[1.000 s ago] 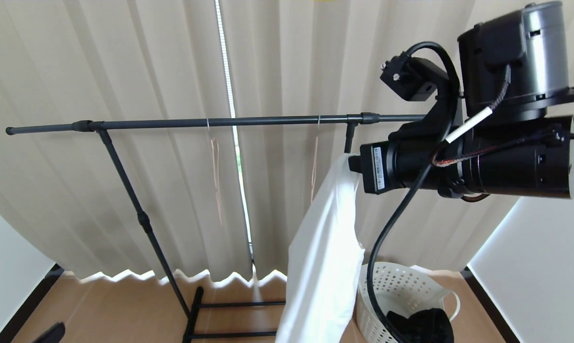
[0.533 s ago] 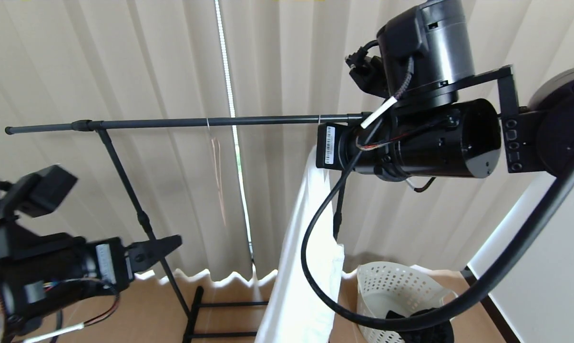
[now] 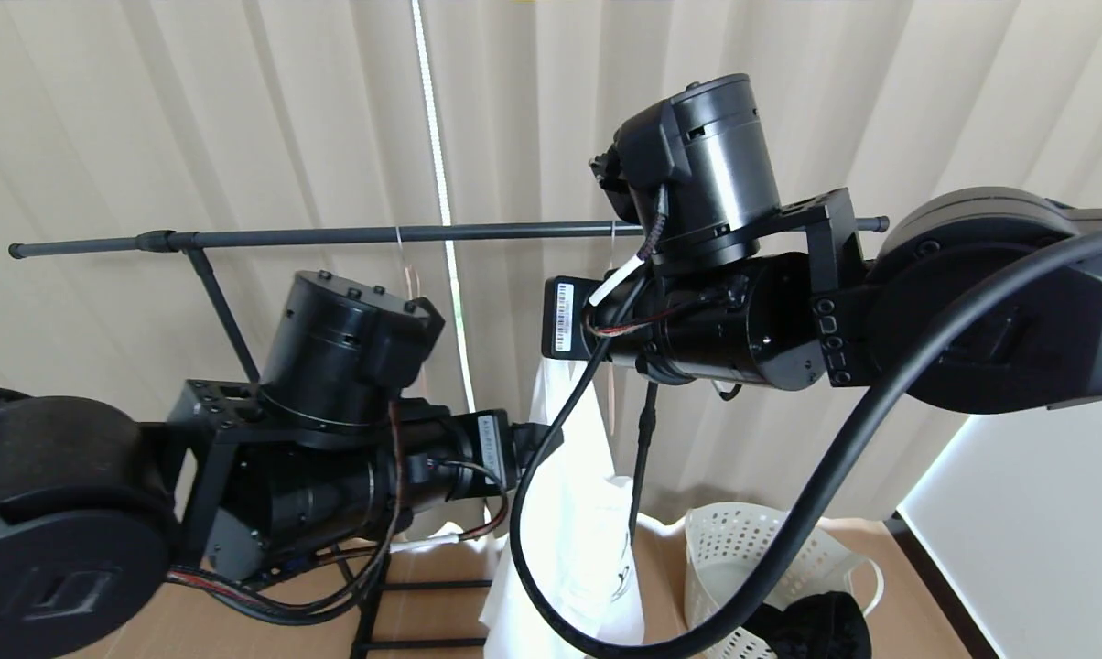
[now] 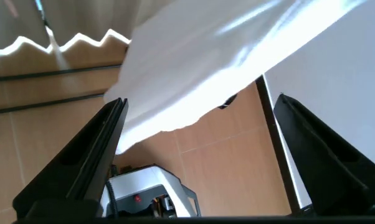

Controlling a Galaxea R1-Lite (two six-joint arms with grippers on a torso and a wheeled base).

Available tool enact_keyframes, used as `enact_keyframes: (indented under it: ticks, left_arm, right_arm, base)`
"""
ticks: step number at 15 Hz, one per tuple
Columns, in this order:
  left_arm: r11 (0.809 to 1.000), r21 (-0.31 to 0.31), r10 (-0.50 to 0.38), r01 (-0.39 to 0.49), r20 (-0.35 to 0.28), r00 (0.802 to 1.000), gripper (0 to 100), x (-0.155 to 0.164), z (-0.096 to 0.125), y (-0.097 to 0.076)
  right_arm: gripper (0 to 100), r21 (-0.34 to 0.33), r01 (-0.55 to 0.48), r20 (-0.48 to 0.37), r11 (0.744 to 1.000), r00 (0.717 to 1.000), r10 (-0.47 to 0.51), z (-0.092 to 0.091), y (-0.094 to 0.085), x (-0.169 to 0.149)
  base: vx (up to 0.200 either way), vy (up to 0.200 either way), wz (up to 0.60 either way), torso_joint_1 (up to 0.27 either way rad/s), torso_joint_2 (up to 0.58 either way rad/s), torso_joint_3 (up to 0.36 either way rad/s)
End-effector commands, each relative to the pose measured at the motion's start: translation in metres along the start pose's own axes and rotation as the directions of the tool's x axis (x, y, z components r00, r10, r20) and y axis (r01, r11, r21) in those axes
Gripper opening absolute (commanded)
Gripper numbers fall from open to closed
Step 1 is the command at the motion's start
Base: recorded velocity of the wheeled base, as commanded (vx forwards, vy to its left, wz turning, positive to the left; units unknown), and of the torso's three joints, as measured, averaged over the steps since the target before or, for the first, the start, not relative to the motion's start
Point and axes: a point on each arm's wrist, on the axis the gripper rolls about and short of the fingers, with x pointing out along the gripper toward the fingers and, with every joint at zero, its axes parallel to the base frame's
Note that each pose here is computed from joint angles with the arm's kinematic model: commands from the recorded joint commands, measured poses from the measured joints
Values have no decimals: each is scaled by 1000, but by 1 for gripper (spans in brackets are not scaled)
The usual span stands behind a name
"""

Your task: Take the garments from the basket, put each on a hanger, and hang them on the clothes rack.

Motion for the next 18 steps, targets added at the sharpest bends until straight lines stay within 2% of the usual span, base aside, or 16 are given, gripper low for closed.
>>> enact_keyframes:
  ticks: [1,3,5,6,7,9,11,13,18]
  left_arm:
    - [1000,13,1,0,-28,1000,100,22,-7,-6]
    - [1000,7,2,-2,-9,1000,100,28,-3,-9]
    - [995,3,100,-101,52,994,100,41,2,-10]
    - [995,4,102,-102,55,993,100,42,2,-10]
    - [988,-4,155,-156,94,983,100,44,6,-9]
    - [985,-6,174,-174,103,979,100,42,6,-7]
    - [973,-24,231,-230,134,964,100,42,10,1]
    - [967,-34,256,-254,138,957,100,42,12,7]
    - [965,-28,263,-262,130,956,100,35,7,11]
  right_arm:
    - [0,-5,2,-9,1000,1000,-2,-3,1,3]
    - [0,-5,2,-9,1000,1000,-2,-3,1,3]
    - [0,-6,4,-10,1000,1000,-4,-3,1,2]
    - [0,-6,7,-9,1000,1000,-7,-3,0,3]
    - [0,-4,4,-5,1000,1000,-4,-2,0,0]
    - [0,-3,5,-3,1000,1000,-5,-1,0,-1]
    - [0,-3,11,1,1000,1000,-11,-1,-1,-2]
    - [0,-5,23,3,1000,1000,-23,-2,-1,-1]
    - [0,-2,28,9,1000,1000,-28,-1,-2,-1]
  base:
    - [0,0,0,0,0,0]
    - [0,0,0,0,0,0]
    - [0,0,0,0,0,0]
    - [0,0,0,0,0,0]
    - [0,0,0,0,0,0]
    - [0,0,0,0,0,0]
    - [0,0,0,0,0,0]
    - [0,0,0,0,0,0]
    - [0,0,0,0,0,0]
